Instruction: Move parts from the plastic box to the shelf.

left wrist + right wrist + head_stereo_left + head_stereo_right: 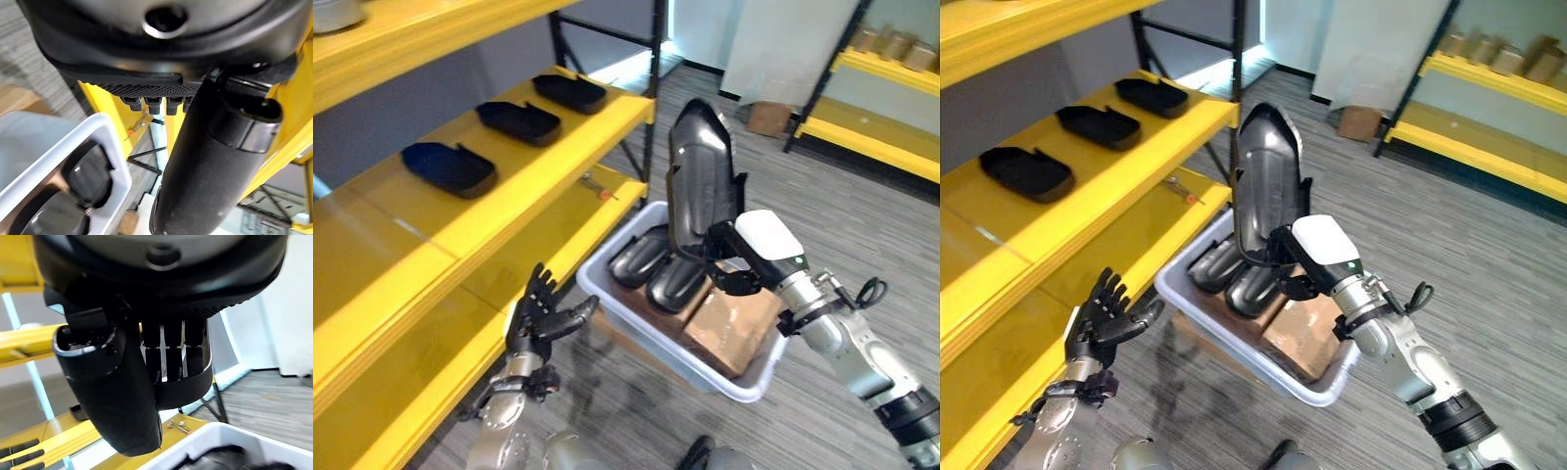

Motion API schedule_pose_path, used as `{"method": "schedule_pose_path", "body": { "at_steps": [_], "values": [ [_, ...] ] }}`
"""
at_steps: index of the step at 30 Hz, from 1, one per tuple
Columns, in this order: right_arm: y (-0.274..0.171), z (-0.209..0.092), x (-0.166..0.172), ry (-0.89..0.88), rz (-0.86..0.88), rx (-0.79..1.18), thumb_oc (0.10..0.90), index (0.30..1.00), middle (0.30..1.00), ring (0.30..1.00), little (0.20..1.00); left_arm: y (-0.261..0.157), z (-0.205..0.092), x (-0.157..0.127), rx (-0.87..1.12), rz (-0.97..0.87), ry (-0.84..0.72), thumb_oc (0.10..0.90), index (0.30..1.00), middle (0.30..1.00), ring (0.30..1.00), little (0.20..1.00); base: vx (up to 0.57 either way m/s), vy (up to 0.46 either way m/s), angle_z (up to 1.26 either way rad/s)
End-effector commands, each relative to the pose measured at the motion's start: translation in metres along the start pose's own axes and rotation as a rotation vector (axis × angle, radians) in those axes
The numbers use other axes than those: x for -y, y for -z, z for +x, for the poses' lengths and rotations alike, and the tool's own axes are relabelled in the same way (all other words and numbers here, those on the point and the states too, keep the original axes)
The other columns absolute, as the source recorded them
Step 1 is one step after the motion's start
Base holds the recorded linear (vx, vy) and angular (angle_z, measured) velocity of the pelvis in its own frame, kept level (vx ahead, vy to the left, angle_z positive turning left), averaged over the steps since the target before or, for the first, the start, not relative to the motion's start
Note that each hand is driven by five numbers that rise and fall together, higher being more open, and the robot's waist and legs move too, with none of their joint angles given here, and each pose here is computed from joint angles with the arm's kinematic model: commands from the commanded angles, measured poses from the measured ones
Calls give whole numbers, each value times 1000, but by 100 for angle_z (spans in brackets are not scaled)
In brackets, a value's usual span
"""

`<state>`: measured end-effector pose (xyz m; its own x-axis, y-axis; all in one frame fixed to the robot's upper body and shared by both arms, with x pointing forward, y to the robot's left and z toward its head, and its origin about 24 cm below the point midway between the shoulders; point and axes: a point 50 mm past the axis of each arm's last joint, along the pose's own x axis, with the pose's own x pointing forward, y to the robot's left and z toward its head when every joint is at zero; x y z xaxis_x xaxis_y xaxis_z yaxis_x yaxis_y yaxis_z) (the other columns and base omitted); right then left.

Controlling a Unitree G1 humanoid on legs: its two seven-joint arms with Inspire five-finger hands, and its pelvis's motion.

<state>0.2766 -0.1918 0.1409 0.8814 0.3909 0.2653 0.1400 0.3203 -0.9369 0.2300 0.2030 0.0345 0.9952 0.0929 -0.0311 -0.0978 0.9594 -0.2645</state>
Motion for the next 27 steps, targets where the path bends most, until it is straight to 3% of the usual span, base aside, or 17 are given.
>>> {"method": "schedule_pose_path", "body": {
  "at_steps": [1,10,27],
  "values": [
    [-32,21,64,339,-9,195,400,300,300,300,300,-52,6,4,254,-2,74,900,1000,1000,1000,1000,112,237,111],
    [-36,22,52,284,36,197,400,300,300,300,300,-64,-3,-17,290,100,25,900,1000,1000,1000,1000,52,178,60],
    [-53,51,38,206,21,246,400,300,300,300,300,-76,-11,-25,342,140,-11,900,1000,1000,1000,1000,59,124,27]
  ]
}}
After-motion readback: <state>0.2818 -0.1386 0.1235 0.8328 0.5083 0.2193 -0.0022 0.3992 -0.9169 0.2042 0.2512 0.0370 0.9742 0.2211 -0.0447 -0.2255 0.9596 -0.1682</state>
